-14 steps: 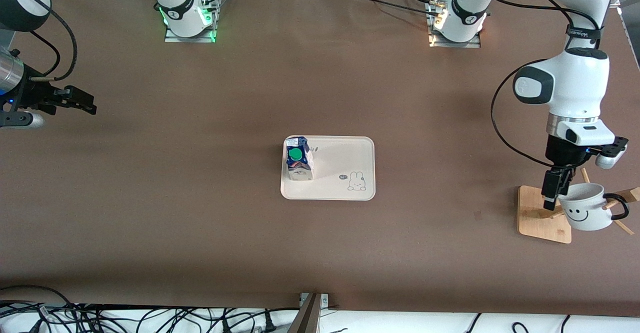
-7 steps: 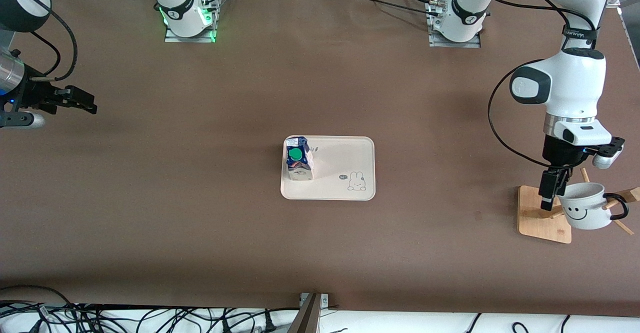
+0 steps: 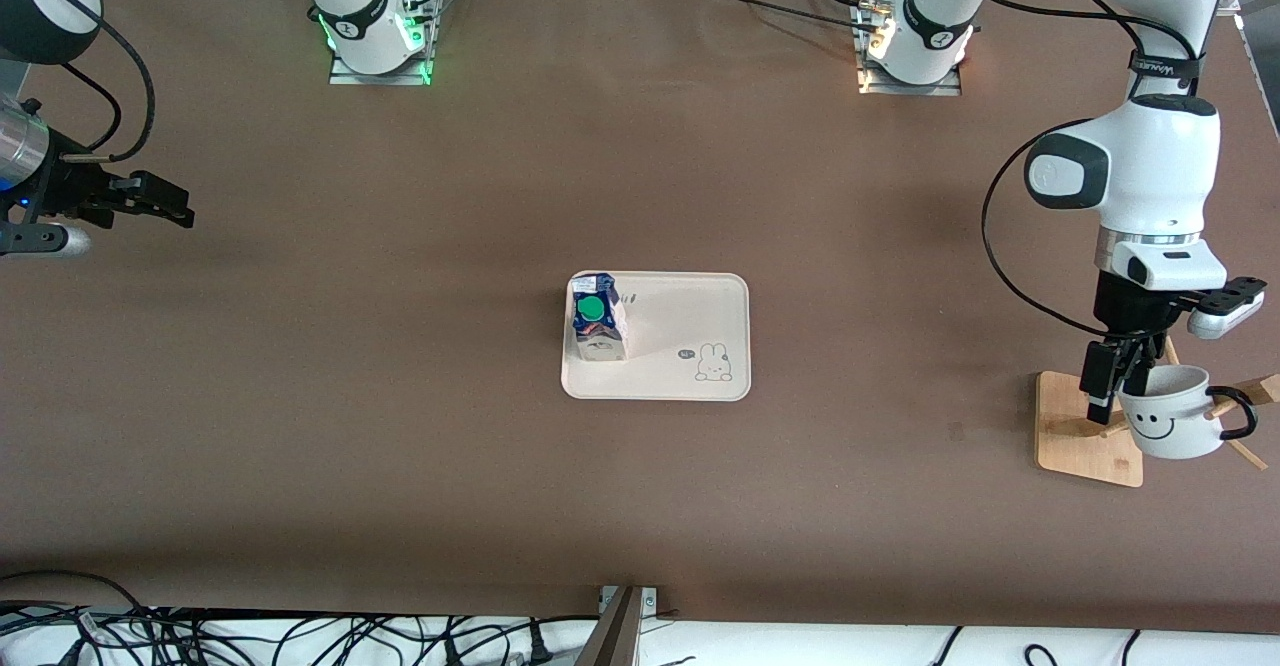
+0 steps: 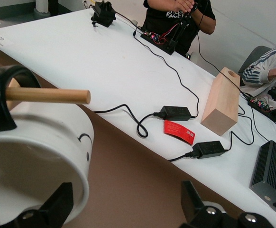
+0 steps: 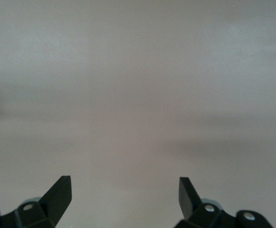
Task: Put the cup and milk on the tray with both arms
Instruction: 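Close the left gripper on the white mug rim on the tree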
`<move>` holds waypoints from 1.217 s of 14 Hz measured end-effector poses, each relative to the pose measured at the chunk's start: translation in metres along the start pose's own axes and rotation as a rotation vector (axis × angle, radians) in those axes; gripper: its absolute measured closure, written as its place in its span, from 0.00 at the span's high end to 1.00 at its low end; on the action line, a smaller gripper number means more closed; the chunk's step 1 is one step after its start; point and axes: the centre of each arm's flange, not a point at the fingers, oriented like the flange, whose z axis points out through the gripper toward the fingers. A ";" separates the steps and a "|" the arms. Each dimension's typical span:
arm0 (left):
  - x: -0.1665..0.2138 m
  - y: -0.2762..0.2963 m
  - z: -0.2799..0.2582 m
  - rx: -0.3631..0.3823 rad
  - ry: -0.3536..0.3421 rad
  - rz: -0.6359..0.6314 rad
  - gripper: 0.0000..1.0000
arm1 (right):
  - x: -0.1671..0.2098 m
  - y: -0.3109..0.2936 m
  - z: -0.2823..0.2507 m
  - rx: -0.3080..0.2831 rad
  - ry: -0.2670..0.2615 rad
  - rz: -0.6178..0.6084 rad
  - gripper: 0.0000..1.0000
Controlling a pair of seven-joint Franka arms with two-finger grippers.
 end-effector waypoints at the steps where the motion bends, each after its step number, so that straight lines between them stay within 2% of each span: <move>1: 0.004 -0.004 0.000 0.006 0.006 0.014 1.00 | 0.000 0.000 0.000 0.000 0.000 0.000 1.00; 17: 0.013 -0.002 0.028 0.017 0.026 0.064 0.98 | 0.000 0.005 0.000 0.001 -0.001 0.010 1.00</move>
